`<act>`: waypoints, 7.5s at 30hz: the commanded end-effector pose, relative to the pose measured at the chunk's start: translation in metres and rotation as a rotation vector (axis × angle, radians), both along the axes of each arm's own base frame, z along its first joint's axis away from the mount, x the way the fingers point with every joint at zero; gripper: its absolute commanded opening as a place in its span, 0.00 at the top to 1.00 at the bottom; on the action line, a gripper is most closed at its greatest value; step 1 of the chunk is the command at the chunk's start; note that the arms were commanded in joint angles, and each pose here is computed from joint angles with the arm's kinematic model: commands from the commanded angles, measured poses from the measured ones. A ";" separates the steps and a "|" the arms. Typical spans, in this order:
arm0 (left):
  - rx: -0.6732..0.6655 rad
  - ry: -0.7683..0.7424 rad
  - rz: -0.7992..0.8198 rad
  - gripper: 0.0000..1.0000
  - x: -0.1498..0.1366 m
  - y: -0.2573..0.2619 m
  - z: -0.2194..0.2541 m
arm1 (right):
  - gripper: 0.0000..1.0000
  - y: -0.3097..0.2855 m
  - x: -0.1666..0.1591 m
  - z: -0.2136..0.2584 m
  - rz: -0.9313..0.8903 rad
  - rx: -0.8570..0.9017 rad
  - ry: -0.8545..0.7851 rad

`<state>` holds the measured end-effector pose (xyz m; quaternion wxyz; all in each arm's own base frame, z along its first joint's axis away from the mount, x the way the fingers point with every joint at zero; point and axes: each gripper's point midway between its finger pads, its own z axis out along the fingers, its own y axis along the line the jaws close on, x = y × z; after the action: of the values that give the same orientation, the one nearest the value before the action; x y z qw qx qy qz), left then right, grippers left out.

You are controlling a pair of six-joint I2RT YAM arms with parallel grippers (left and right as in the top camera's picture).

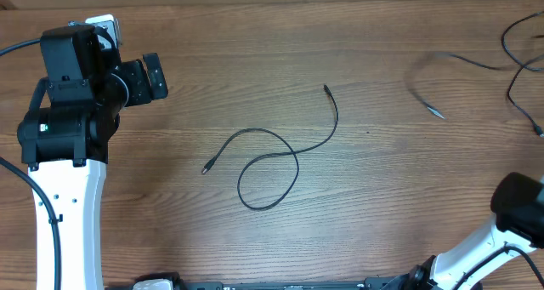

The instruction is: Untangle cables

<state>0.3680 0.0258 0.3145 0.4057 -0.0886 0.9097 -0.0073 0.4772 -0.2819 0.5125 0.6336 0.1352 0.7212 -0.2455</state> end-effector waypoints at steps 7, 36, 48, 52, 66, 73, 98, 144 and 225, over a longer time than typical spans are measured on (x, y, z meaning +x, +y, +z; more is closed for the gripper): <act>-0.034 -0.003 0.009 0.00 0.002 -0.004 -0.001 | 0.96 -0.040 -0.062 0.066 -0.046 -0.115 -0.142; -0.031 -0.023 0.006 0.00 0.015 -0.004 -0.002 | 0.71 -0.021 -0.029 -0.432 0.059 0.921 0.602; -0.015 0.007 -0.009 0.00 0.010 -0.004 -0.007 | 0.08 0.055 0.024 -0.404 0.236 0.805 0.622; -0.015 0.006 -0.009 0.00 0.010 -0.004 -0.007 | 0.08 0.097 0.041 -0.361 0.325 0.733 0.595; -0.016 0.017 -0.009 0.00 0.008 -0.004 -0.009 | 0.22 0.344 -0.030 -0.368 0.956 0.808 1.064; -0.016 0.025 -0.010 0.00 0.007 -0.004 -0.011 | 0.24 0.447 -0.104 -0.391 1.230 0.509 1.388; -0.003 0.074 -0.024 0.00 -0.001 -0.005 -0.019 | 0.43 0.619 -0.283 -0.481 1.850 -0.247 1.558; 0.043 0.085 -0.019 0.00 -0.003 0.001 -0.021 | 0.96 0.394 0.049 -0.174 0.930 0.299 0.477; -0.031 0.116 -0.136 0.00 0.036 -0.019 -0.052 | 0.03 -0.041 -0.055 -0.391 0.021 0.959 0.536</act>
<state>0.4020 0.0223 0.2613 0.3463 -0.0720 0.9352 -0.0162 0.3921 -0.3339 0.0363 0.2100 0.4085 0.8830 0.0960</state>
